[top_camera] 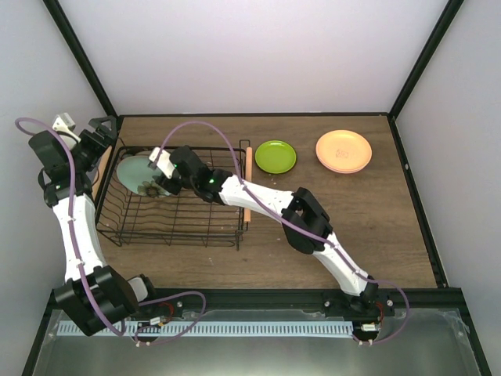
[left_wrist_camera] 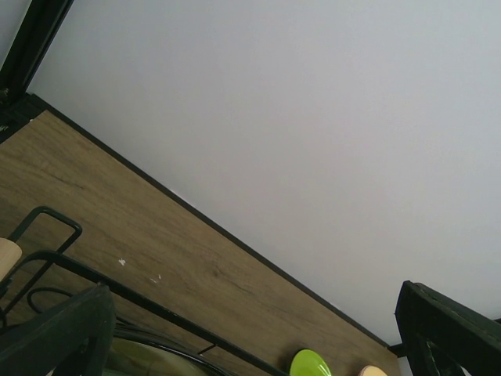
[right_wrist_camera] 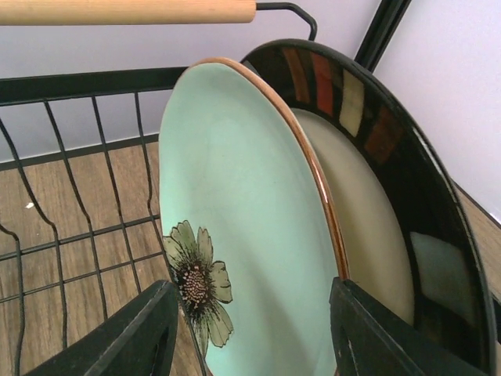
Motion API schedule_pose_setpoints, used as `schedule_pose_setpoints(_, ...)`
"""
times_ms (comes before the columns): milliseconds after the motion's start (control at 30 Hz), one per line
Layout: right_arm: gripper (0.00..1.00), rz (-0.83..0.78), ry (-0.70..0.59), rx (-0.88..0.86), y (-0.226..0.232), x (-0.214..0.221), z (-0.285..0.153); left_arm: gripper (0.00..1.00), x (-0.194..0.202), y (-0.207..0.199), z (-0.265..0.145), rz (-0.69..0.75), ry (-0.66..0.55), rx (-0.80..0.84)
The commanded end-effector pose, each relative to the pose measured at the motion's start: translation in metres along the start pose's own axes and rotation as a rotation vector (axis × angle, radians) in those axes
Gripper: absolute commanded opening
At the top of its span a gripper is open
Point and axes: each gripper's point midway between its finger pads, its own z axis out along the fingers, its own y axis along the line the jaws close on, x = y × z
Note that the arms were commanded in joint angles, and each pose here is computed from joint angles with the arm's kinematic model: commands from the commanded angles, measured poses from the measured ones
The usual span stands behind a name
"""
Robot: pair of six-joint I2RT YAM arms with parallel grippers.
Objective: Unload the plates from the dish rack
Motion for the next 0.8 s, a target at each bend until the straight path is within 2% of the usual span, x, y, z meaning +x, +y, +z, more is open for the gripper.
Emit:
schedule_pose_setpoints(0,0.55,0.024,-0.031,0.065,-0.020,-0.004,0.004,1.00,-0.005,-0.005,0.003,0.021,-0.013,0.025)
schedule_pose_setpoints(600,0.55,0.058,-0.003,0.051,-0.025,0.020,0.019,1.00,-0.005,-0.004,0.005,0.019,-0.011,0.026)
schedule_pose_setpoints(767,0.50,0.060,-0.012,0.030,-0.021,0.024,0.023,1.00,-0.003,-0.004,0.004,0.023,-0.009,0.027)
